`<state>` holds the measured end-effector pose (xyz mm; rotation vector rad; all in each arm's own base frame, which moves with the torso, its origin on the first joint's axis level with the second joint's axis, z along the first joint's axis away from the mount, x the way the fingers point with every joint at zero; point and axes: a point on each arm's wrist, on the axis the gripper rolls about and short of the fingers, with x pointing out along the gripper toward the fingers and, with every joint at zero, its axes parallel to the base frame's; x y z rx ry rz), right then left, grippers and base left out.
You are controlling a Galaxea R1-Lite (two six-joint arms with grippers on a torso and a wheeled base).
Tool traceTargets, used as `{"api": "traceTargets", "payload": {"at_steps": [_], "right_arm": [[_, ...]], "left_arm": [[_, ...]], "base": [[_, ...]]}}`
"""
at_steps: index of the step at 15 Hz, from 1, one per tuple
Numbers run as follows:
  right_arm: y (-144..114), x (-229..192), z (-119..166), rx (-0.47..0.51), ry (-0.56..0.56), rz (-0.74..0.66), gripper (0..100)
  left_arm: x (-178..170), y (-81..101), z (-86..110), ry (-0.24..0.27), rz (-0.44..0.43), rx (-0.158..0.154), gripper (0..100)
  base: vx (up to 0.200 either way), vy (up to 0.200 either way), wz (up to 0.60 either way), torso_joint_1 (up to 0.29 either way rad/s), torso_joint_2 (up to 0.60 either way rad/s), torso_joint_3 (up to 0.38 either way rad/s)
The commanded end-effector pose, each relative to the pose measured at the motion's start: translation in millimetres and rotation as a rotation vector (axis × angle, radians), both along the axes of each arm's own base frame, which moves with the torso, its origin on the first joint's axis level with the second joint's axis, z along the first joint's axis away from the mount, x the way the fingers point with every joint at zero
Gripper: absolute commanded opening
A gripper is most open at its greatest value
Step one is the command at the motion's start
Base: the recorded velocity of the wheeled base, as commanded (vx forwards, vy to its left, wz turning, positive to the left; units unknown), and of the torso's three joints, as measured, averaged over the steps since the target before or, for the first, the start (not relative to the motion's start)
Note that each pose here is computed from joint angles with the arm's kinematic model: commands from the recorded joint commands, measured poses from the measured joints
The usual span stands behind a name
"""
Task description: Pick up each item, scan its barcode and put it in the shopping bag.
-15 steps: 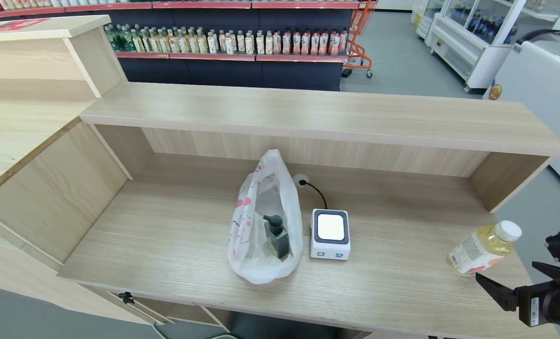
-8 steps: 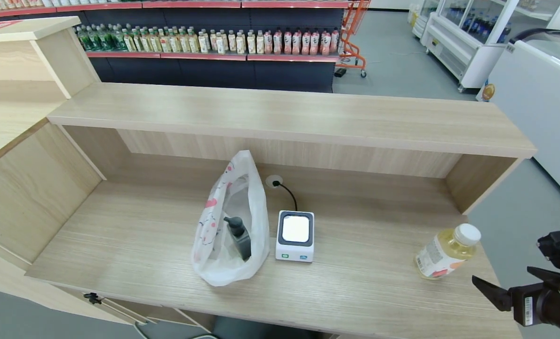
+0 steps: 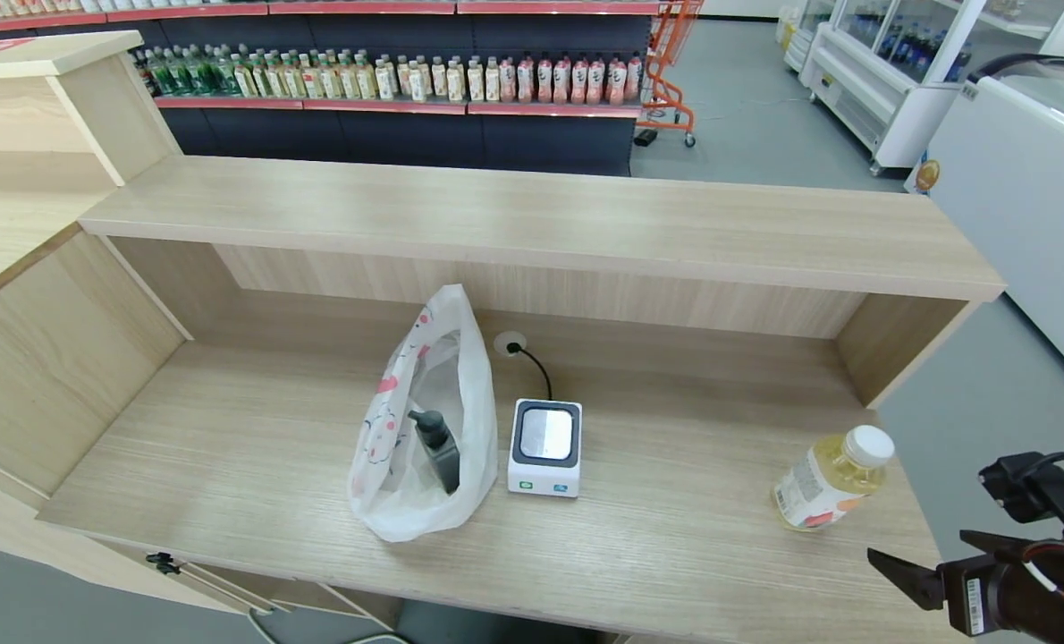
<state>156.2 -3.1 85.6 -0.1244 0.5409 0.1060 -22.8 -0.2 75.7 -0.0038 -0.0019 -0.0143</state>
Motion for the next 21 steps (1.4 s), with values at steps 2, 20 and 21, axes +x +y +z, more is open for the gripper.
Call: {"api": "traceTargets", "payload": {"at_steps": [2,20,21], "right_arm": [[-4,-2,-6,-0.024,0.035,-0.051,100],[12,82,-43,-0.040,-0.093,-0.002,100],[14,86,-44,-0.038,-0.098,0.007,100]], "left_arm": [[0,0.0,0.1,-0.001,-0.001,-0.001,100],[0,0.0,0.1,-0.001,-0.001,-0.001,100],[0,0.0,0.1,-0.001,-0.001,-0.001,100]], "base": [[0.000,0.000,0.00,0.000,0.00,0.000],[0.000,0.000,0.00,0.000,0.00,0.000],[0.000,0.000,0.00,0.000,0.00,0.000]]}}
